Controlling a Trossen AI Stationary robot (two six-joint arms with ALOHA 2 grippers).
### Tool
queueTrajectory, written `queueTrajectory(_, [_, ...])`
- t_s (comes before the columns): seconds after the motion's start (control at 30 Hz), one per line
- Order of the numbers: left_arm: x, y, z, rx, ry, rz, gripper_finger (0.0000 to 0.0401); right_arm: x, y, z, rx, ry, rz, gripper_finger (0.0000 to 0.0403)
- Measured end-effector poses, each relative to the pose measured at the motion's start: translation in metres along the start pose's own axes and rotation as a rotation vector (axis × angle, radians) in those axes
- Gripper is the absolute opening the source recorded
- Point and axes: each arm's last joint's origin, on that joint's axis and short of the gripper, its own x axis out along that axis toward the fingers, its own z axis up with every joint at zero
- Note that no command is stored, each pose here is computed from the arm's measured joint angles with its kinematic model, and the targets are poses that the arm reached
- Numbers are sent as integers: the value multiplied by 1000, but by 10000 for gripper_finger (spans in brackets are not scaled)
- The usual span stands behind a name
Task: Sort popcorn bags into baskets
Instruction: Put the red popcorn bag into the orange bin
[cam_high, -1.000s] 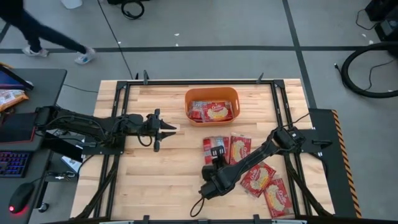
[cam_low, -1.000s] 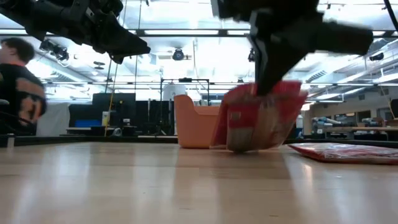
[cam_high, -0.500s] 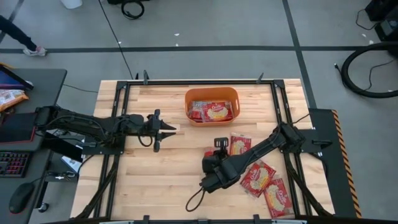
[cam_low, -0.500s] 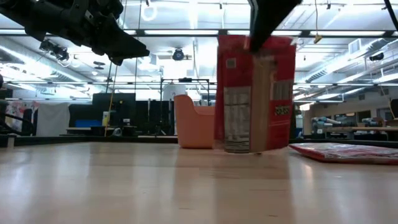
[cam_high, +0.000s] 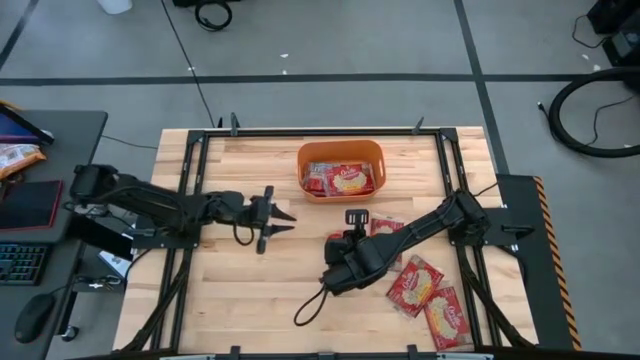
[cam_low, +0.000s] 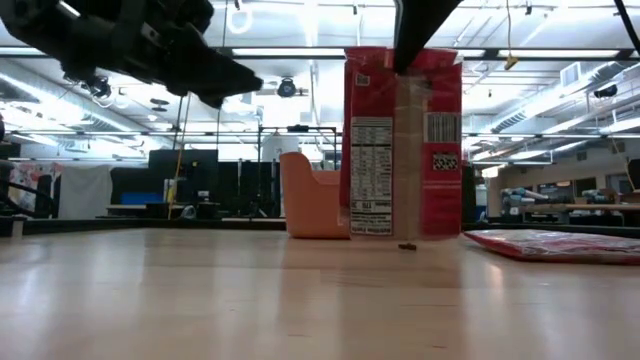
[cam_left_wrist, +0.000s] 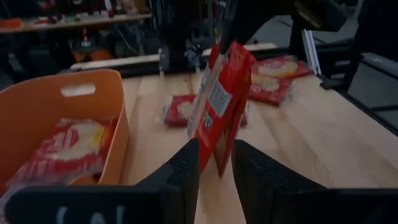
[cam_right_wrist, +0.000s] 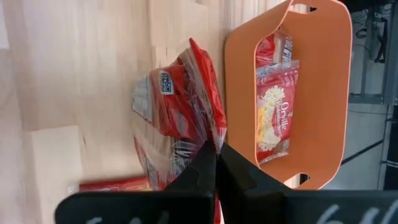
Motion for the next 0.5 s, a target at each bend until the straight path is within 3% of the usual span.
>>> queueTrajectory(0.5, [51, -2, -25, 49, -48, 9, 178, 5, -6, 4, 18, -4, -5, 7])
